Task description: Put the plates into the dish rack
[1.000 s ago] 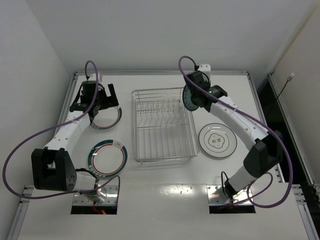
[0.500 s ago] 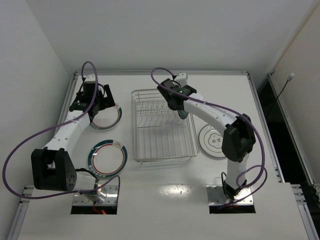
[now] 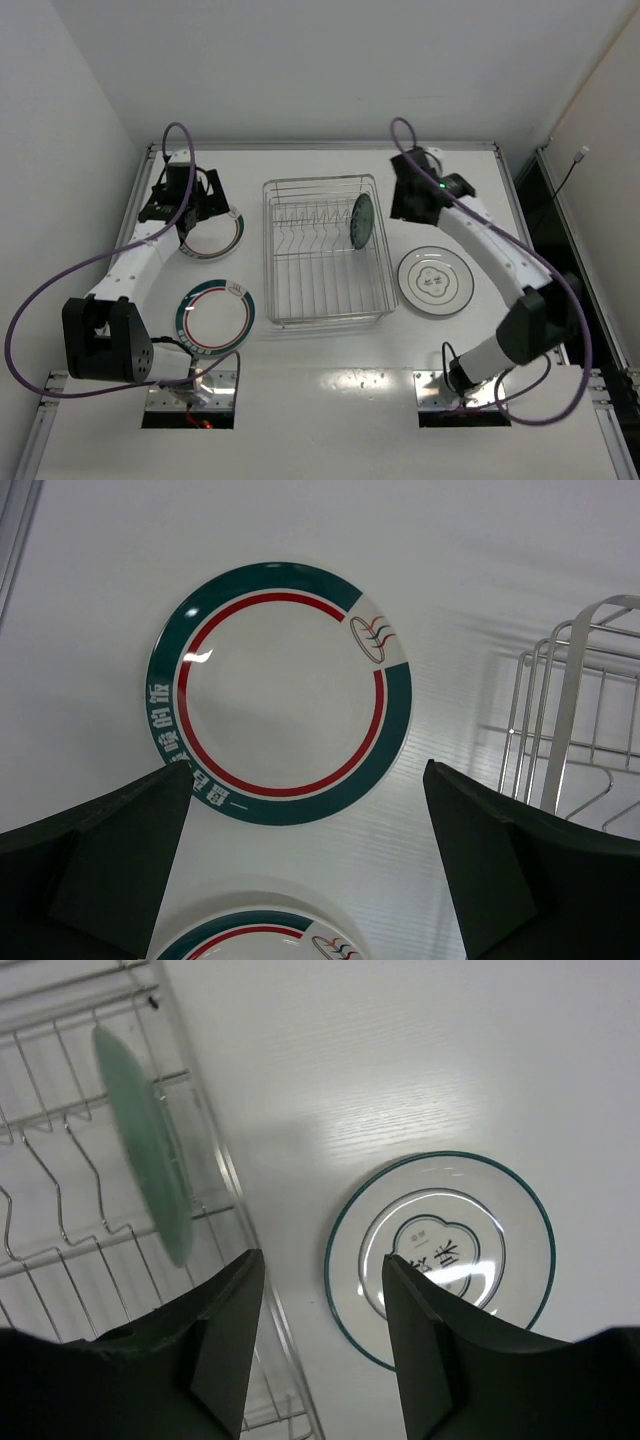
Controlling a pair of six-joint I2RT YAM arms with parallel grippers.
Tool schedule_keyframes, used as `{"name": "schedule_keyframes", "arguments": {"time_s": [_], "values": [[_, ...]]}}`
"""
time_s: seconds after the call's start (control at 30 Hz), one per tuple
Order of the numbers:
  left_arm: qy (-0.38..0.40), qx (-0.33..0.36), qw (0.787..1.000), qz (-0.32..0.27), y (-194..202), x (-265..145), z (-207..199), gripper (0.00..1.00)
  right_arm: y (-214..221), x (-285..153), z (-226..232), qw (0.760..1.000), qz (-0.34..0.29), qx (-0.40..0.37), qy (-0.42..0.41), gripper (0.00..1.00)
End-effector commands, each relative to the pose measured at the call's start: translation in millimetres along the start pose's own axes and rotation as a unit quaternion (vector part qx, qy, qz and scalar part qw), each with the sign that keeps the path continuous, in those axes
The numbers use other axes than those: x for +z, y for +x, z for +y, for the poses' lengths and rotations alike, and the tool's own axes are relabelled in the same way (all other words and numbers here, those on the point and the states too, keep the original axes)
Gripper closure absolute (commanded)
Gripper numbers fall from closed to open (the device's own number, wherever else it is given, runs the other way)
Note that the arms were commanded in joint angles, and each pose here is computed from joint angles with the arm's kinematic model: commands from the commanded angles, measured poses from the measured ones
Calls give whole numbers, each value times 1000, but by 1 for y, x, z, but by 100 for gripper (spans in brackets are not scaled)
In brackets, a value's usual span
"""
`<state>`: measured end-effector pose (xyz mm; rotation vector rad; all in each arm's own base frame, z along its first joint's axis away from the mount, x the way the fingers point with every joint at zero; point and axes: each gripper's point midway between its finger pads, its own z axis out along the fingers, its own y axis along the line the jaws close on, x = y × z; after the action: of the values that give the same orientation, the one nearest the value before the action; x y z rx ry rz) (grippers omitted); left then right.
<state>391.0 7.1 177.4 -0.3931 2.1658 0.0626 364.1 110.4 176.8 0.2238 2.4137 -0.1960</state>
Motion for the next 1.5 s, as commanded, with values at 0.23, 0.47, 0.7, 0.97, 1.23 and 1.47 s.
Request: {"name": "schedule_keyframes", "arguments": {"time_s": [0.23, 0.47, 0.7, 0.97, 1.23, 1.47], "values": [[5, -14, 1000, -15, -16, -1, -4, 0, 90, 20, -199, 935, 24, 354, -18, 11], [3, -13, 1000, -10, -13, 1, -4, 0, 160, 46, -199, 892, 130, 432, -26, 13], [3, -13, 1000, -10, -13, 1, -4, 0, 213, 63, -172, 851, 201, 479, -78, 15], [3, -13, 1000, -10, -15, 3, -5, 0, 221, 72, -142, 838, 191, 491, -145, 100], [-18, -17, 1000, -12, -15, 3, 2, 0, 106, 36, -195, 902, 11, 425, -72, 100], [-2, -12, 1000, -3, -13, 3, -4, 0, -49, -70, -162, 924, -193, 319, -84, 100]]}}
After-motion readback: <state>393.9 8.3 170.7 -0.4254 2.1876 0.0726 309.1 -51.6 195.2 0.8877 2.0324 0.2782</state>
